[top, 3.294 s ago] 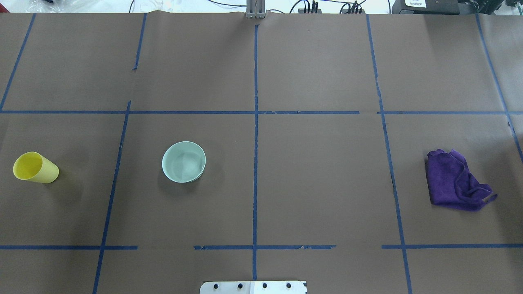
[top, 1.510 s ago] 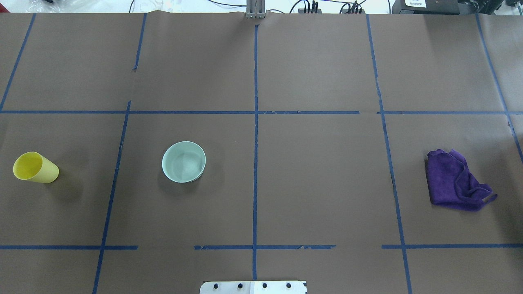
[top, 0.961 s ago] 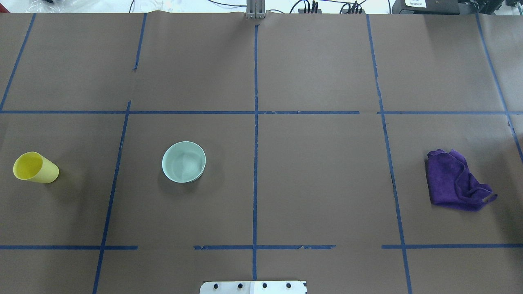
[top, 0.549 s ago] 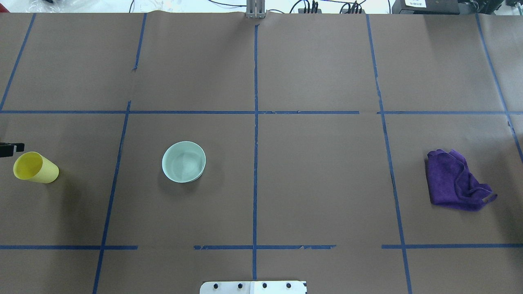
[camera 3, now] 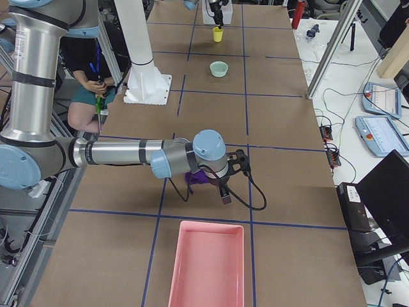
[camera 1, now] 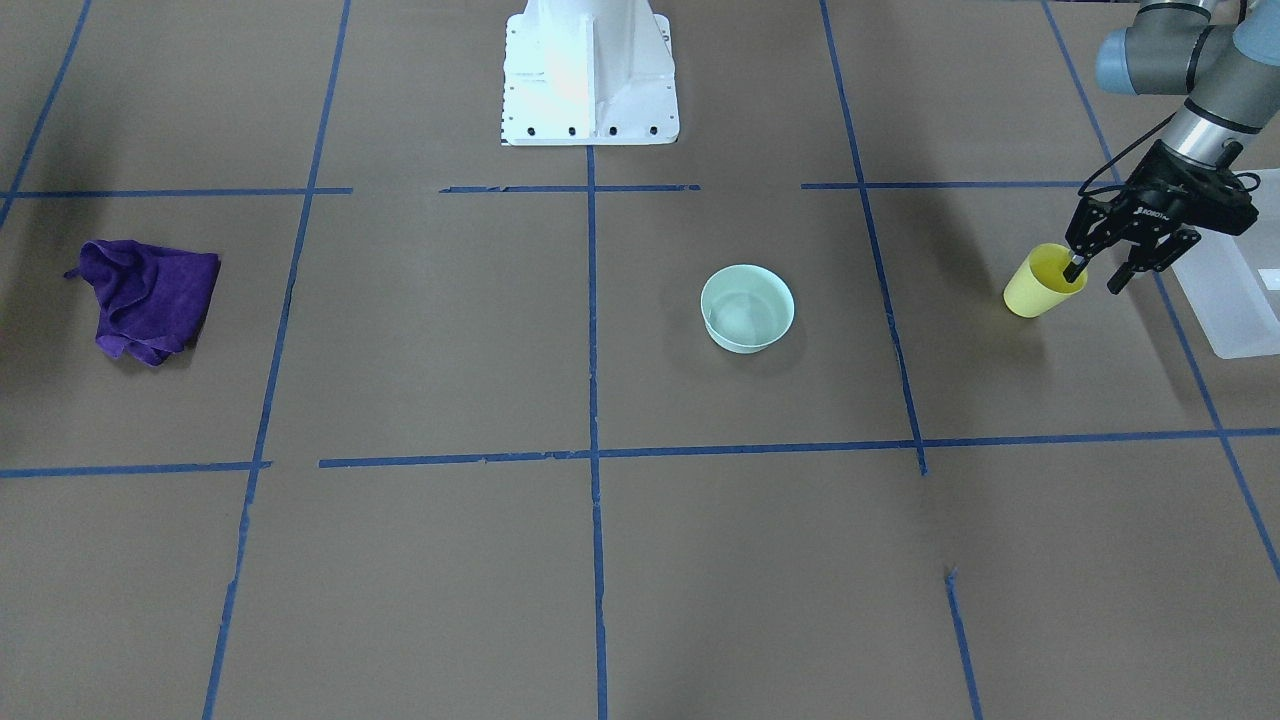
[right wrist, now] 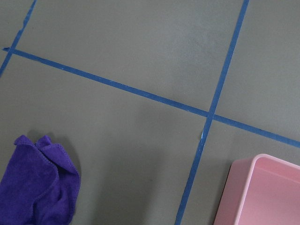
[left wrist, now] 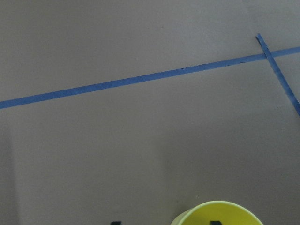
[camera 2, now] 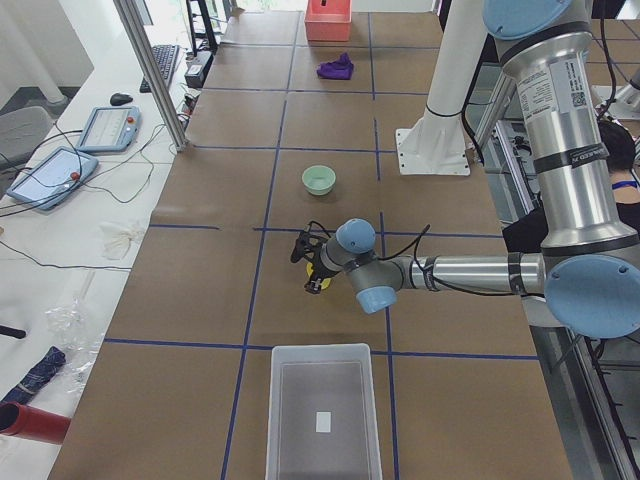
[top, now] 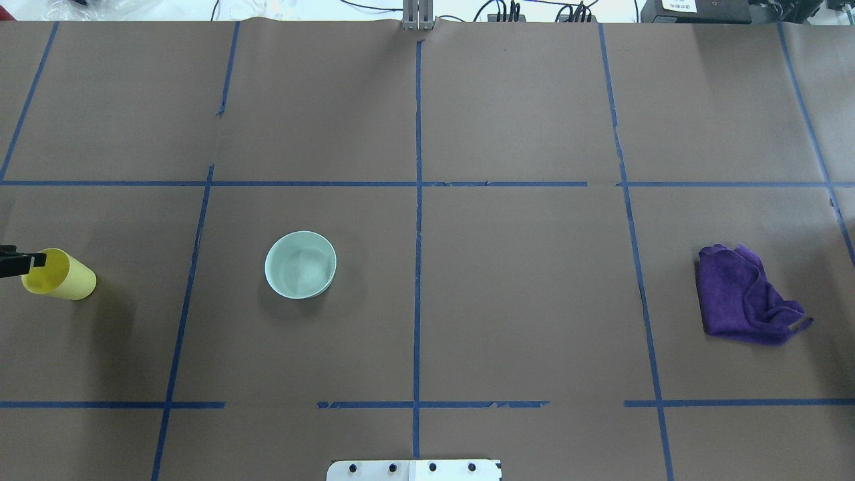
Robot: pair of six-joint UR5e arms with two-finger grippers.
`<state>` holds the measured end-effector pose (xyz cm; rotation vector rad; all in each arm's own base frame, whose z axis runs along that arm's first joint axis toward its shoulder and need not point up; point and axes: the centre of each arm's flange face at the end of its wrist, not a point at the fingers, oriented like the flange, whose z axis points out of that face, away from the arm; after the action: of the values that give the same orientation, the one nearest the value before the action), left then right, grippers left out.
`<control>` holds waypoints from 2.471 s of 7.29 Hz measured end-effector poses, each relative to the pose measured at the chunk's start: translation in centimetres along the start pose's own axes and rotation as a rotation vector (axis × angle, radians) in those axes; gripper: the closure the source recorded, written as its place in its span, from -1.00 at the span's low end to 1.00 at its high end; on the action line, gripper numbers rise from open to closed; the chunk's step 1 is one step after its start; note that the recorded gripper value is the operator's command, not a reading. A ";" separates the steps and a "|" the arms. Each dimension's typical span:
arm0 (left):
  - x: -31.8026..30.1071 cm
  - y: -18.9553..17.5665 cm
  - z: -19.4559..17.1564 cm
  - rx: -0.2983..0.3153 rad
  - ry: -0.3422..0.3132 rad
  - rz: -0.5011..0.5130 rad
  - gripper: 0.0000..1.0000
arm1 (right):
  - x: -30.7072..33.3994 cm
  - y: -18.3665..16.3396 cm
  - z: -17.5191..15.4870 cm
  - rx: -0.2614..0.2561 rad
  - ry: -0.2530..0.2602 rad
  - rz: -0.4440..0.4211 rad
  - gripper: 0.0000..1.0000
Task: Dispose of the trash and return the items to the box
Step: 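Reach the left gripper to the yellow cup and grasp it, then lift the yellow cup with the left gripper and drop it into the clear box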
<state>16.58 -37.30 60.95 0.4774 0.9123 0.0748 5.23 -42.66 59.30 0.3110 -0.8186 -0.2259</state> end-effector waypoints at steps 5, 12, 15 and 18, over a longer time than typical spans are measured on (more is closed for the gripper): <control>1.5 0.1 -1.6 -0.003 0.069 0.035 1.00 | 0.0 0.1 0.0 0.000 0.000 0.001 -1.00; -14.8 -0.2 -15.7 -0.006 0.009 0.407 1.00 | 0.1 0.2 0.1 -0.003 0.000 0.004 -1.00; -24.1 4.5 -16.8 -0.024 -0.082 0.459 1.00 | 0.1 0.2 0.1 -0.003 0.000 0.004 -1.00; -27.2 8.5 -15.0 -0.046 -0.078 0.385 1.00 | 0.1 0.2 0.0 -0.002 0.000 0.003 -1.00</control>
<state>-10.70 -31.33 77.04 0.6046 0.7316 0.4235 5.26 -42.52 59.45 0.3080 -0.8188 -0.2239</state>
